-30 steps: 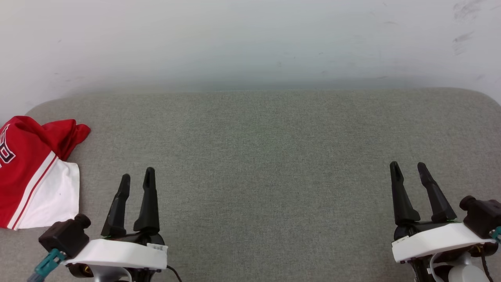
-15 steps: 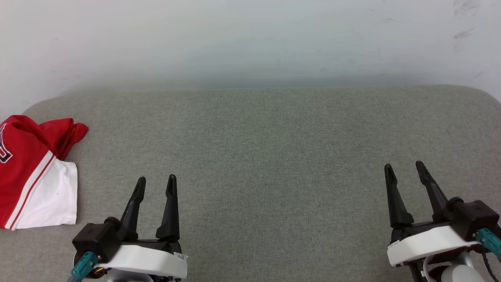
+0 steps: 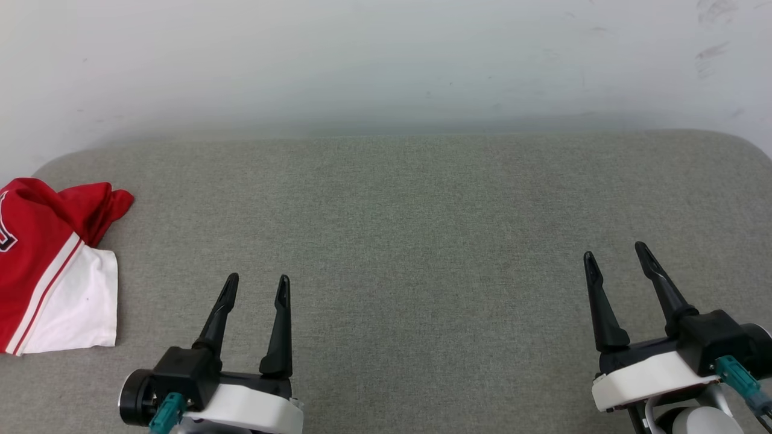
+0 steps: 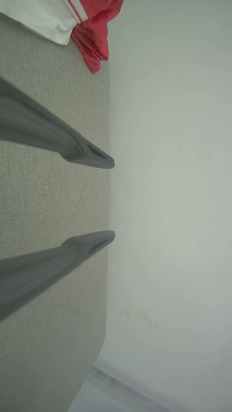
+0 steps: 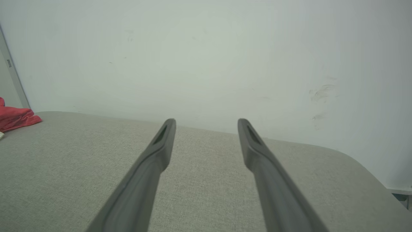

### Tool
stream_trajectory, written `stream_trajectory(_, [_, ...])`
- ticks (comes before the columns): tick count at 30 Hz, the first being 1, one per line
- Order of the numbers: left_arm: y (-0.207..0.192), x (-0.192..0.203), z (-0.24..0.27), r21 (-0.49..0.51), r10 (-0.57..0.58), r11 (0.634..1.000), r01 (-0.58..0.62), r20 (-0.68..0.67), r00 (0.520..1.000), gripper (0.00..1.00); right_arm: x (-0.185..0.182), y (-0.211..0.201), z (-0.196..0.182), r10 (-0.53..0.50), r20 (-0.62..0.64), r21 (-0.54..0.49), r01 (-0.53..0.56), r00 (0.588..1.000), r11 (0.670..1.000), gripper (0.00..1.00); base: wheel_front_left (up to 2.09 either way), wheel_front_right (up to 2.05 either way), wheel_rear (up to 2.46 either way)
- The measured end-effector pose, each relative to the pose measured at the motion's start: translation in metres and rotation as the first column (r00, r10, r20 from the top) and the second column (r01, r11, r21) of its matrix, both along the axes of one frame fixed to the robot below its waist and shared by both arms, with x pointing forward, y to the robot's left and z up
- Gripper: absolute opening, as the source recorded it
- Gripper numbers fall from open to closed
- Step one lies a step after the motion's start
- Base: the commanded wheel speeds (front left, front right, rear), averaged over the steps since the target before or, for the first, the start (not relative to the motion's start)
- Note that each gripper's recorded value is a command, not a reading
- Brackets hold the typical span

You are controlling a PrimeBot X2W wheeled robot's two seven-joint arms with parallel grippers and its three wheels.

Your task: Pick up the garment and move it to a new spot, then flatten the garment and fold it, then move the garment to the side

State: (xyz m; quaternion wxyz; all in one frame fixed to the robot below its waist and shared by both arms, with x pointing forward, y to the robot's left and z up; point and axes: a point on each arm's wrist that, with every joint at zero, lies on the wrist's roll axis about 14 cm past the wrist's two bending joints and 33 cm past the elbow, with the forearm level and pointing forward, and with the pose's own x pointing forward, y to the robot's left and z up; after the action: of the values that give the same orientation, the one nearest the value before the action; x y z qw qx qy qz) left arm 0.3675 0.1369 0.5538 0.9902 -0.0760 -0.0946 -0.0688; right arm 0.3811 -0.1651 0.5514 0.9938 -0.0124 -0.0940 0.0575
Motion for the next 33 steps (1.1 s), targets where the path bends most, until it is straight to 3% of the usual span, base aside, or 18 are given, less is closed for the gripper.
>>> stream_trajectory(19, [0.003,-0.008,-0.011,0.000,-0.010,1.000,0.010,-0.006,1.000,1.00,-0.006,-0.011,0.000,-0.024,0.016,0.133,0.022,1.000,0.991,1.00,0.00,0.00,0.00])
stream_trajectory(33, [-0.005,-0.010,-0.023,0.070,-0.037,0.997,0.039,-0.025,0.999,1.00,-0.007,-0.007,-0.015,-0.016,-0.019,0.081,0.018,1.000,0.997,1.00,0.00,0.00,0.00])
